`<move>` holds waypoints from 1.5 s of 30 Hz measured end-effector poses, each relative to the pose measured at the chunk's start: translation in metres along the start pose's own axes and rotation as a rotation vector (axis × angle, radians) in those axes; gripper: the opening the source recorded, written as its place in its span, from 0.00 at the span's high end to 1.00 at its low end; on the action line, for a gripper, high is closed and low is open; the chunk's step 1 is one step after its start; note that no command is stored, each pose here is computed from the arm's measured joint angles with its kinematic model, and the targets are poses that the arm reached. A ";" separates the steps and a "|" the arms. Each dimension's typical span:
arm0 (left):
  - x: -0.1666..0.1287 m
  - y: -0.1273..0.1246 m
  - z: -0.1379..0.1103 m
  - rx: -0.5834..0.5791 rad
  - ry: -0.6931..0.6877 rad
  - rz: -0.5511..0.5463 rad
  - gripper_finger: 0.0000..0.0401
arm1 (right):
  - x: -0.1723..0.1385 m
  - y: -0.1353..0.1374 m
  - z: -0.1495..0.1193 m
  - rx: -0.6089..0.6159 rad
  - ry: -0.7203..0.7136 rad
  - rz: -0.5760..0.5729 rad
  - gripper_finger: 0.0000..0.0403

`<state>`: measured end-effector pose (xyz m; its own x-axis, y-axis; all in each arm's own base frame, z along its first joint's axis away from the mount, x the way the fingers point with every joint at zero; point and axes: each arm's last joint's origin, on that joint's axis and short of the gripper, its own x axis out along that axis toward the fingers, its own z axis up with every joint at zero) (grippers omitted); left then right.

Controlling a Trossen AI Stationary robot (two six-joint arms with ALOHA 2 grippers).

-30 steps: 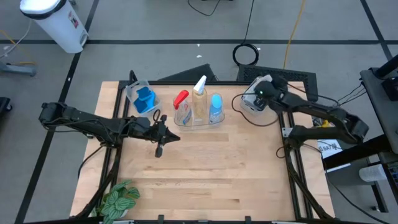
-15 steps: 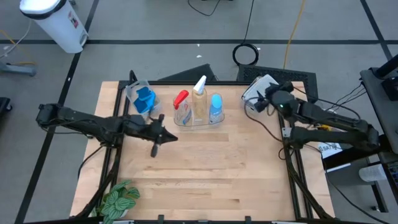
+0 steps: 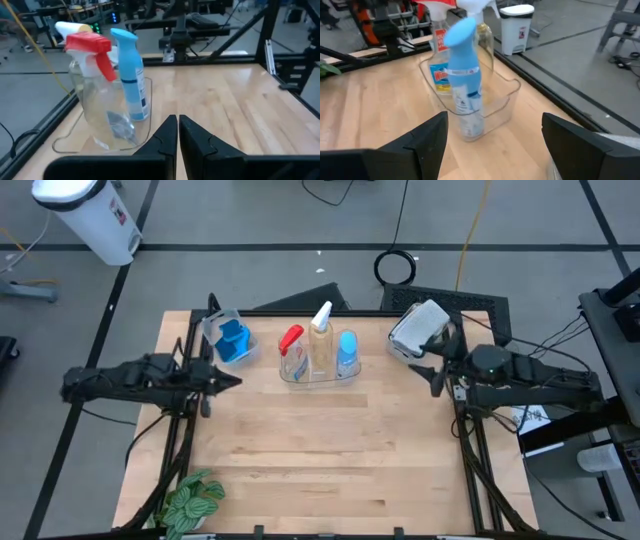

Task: Pick & Place Kitchen Items
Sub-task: Return to Home Position

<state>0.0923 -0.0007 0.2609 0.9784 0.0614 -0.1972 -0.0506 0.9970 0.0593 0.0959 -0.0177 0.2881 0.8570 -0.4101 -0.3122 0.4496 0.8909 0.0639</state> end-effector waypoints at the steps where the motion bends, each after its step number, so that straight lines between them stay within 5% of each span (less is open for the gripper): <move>1: -0.001 0.000 -0.004 -0.009 -0.008 0.005 0.95 | 0.000 -0.001 -0.005 0.004 -0.006 -0.005 0.28; 15: 0.018 -0.004 -0.067 -0.062 -0.121 0.018 0.95 | 0.026 0.000 -0.070 0.011 -0.252 0.036 0.28; 25: 0.020 -0.005 -0.073 -0.100 -0.117 0.016 0.95 | 0.045 0.000 -0.110 -0.020 -0.285 0.035 0.29; 33: 0.021 -0.005 -0.073 -0.118 -0.117 0.006 0.95 | 0.041 0.000 -0.099 -0.047 -0.430 0.035 0.29; 45: 0.031 -0.006 -0.093 -0.092 -0.142 0.015 0.95 | 0.042 0.000 -0.100 -0.071 -0.416 0.030 0.29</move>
<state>0.1040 -0.0007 0.1638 0.9956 0.0756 -0.0561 -0.0773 0.9966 -0.0297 0.1064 -0.0150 0.1801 0.9044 -0.4149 0.0994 0.4172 0.9088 -0.0032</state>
